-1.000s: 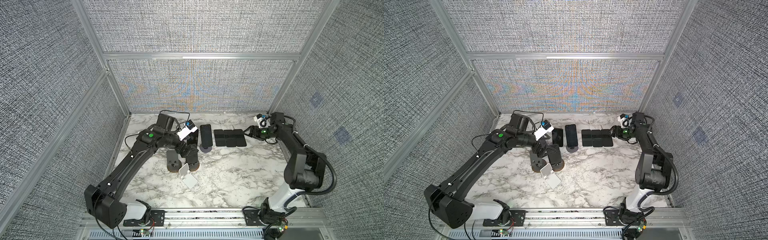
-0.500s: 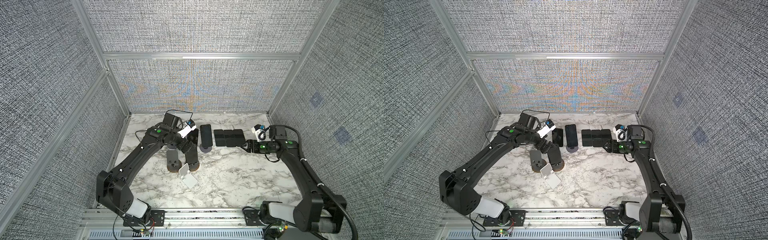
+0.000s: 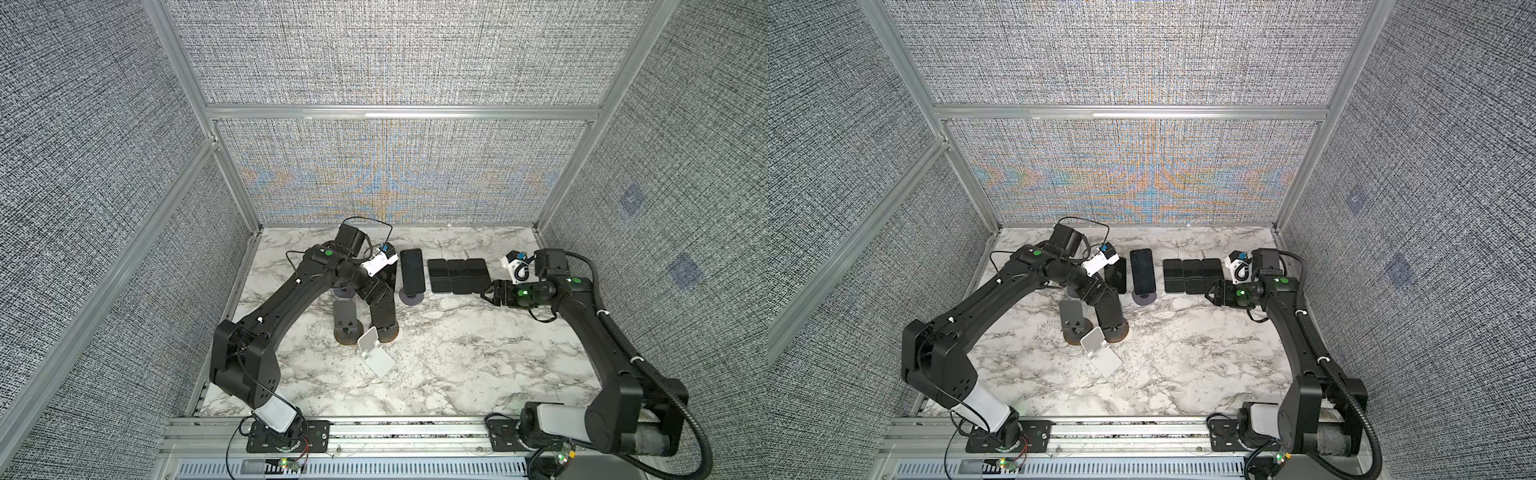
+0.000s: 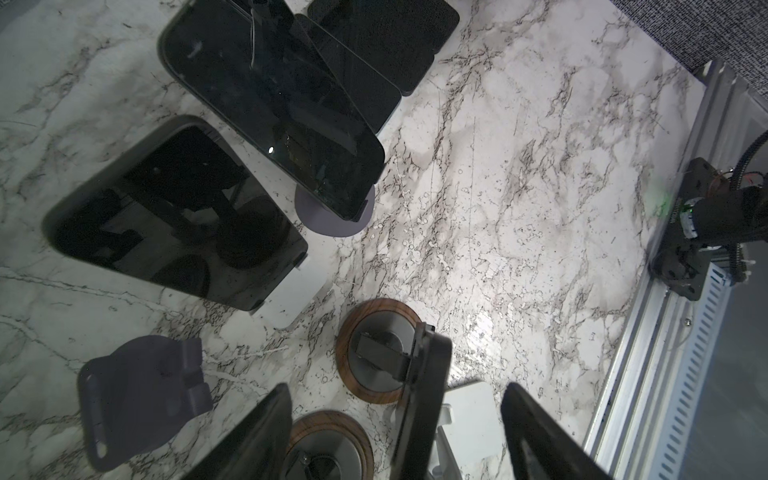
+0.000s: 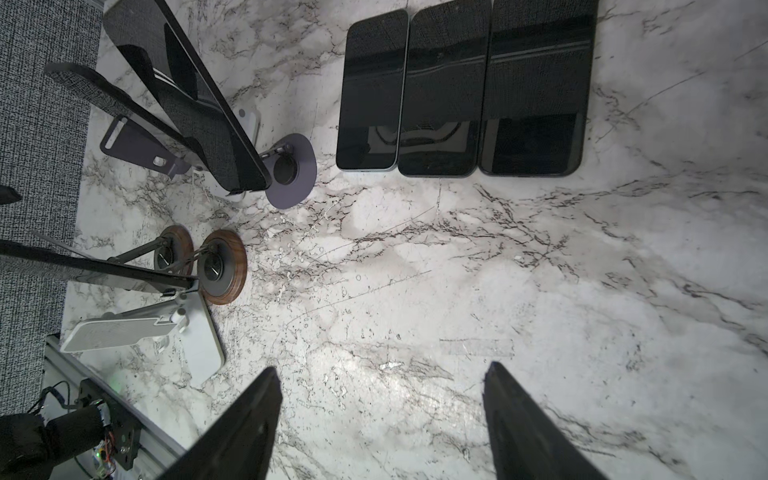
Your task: Remove the phone from the phone stand
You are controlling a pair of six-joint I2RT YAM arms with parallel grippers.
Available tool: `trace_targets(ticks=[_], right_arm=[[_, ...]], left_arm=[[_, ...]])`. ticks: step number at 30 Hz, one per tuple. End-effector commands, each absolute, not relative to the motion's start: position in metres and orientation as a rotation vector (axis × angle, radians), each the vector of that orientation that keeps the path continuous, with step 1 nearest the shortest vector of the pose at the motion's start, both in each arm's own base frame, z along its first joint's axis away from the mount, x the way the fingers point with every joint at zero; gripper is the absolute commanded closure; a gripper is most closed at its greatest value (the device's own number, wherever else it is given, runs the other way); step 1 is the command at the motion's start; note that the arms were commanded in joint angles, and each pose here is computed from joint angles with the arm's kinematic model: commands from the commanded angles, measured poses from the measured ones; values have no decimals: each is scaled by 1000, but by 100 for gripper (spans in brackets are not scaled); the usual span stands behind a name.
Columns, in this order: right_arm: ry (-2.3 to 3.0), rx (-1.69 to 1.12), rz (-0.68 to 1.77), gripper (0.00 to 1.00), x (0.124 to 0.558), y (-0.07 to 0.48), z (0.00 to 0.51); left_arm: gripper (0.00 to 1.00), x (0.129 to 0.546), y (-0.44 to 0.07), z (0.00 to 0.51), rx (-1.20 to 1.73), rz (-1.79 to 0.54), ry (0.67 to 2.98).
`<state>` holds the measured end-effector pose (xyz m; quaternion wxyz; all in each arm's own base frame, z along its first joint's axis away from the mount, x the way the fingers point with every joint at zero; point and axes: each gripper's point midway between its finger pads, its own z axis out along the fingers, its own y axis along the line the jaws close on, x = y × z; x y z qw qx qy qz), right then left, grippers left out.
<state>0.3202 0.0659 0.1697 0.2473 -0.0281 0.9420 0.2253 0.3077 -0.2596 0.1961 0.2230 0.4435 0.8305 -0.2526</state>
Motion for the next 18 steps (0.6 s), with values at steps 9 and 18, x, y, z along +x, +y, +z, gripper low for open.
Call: trace_targets(ticks=[9, 18], right_arm=[[2566, -116, 586, 28, 336, 69, 178], [2563, -177, 614, 28, 341, 87, 177]], left_arm=[[43, 293, -257, 189, 1300, -742, 2344], [65, 292, -258, 187, 1302, -762, 2359]])
